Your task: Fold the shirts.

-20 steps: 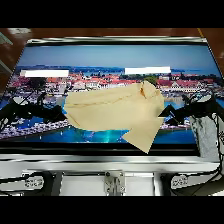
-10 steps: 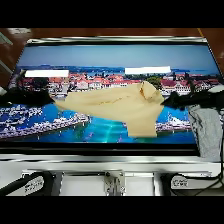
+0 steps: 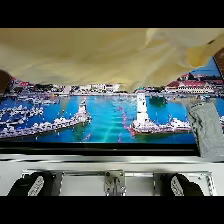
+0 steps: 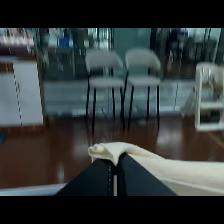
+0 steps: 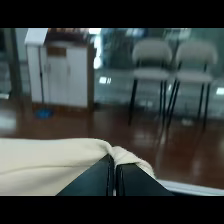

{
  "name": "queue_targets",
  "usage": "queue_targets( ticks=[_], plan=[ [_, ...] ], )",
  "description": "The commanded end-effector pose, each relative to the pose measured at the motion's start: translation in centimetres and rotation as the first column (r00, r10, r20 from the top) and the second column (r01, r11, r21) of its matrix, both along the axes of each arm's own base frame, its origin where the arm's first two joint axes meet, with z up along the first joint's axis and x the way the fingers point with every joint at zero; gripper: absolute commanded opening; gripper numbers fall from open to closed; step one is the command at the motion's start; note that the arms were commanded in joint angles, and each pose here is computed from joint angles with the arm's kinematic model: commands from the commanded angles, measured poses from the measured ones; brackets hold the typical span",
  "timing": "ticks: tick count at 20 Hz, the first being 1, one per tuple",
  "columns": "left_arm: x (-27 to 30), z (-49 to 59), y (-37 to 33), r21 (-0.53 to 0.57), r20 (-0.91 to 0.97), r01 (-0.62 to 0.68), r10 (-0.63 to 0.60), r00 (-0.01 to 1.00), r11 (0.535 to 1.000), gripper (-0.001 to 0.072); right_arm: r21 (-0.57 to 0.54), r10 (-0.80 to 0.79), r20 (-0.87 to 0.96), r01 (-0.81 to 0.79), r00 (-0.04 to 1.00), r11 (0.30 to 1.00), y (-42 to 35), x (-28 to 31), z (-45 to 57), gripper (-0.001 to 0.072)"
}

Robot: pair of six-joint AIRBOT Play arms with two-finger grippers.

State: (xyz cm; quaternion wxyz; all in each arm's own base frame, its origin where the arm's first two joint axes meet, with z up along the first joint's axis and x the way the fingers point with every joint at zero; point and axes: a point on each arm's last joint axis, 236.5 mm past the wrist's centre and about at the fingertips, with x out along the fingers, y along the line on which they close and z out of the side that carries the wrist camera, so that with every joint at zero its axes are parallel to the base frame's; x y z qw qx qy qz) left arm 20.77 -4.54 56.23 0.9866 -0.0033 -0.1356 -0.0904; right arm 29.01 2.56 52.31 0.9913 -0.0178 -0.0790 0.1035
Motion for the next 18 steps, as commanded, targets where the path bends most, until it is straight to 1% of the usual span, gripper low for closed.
queue_targets(
  ticks=[1,3,5,6,8,9,11,12,14,16,18],
  plan=[
    [-10.8,3.5,-0.9,-0.04,0.167,-0.035,0.042,0.985,0.999,0.0033,-0.063,-0.19,0.212,0.208,0.959,0.976,0.2,-11.8,5.1,0.0069],
    [-11.3,0.4,0.7,-0.038,0.046,-0.126,0.127,0.991,0.991,0.0033,-0.112,-0.259,0.23,0.289,0.938,0.951,0.1,-15.4,4.6,0.0069],
    [-10.7,-2.7,2.6,0.003,-0.084,-0.216,0.215,0.973,0.976,0.0033,-0.13,-0.306,0.208,0.336,0.929,0.933,-0.3,-17.2,3.7,0.0069],
    [-10.4,-3.6,3.2,0.026,-0.117,-0.24,0.241,0.963,0.971,0.0033,-0.128,-0.318,0.179,0.343,0.931,0.931,-0.5,-17.2,3.0,0.0069],
    [-9.7,-4.0,3.4,0.072,-0.132,-0.247,0.255,0.958,0.966,0.0033,-0.117,-0.312,0.096,0.322,0.945,0.939,-0.7,-16.2,1.3,0.007],
    [-9.2,-4.3,3.5,0.075,-0.145,-0.246,0.255,0.956,0.966,0.0033,-0.104,-0.306,0.046,0.309,0.951,0.945,-0.9,-15.4,0.4,0.007],
    [-7.2,-6.7,3.8,0.088,-0.251,-0.236,0.25,0.935,0.968,0.0033,-0.118,-0.298,-0.094,0.286,0.95,0.951,-1.4,-13.2,-2.5,0.007],
    [-5.9,-8.9,4.1,0.098,-0.337,-0.225,0.245,0.909,0.969,0.0033,-0.131,-0.29,-0.189,0.268,0.938,0.954,-1.8,-11.9,-4.6,0.0069],
    [-2.8,-14.2,4.7,0.111,-0.517,-0.201,0.229,0.825,0.973,0.0033,-0.148,-0.258,-0.419,0.215,0.87,0.965,-2.5,-9.2,-9.9,0.0069],
    [0.8,-20.1,5.4,0.109,-0.666,-0.18,0.206,0.717,0.978,0.0034,-0.098,-0.178,-0.609,0.149,0.773,0.984,-2.8,-5.9,-15.4,0.0069],
    [4.1,-27.4,6.1,0.101,-0.809,-0.157,0.173,0.561,0.982,0.0034,-0.004,-0.057,-0.763,0.084,0.644,0.996,-2.6,-2.3,-22.0,0.0069]
  ],
)
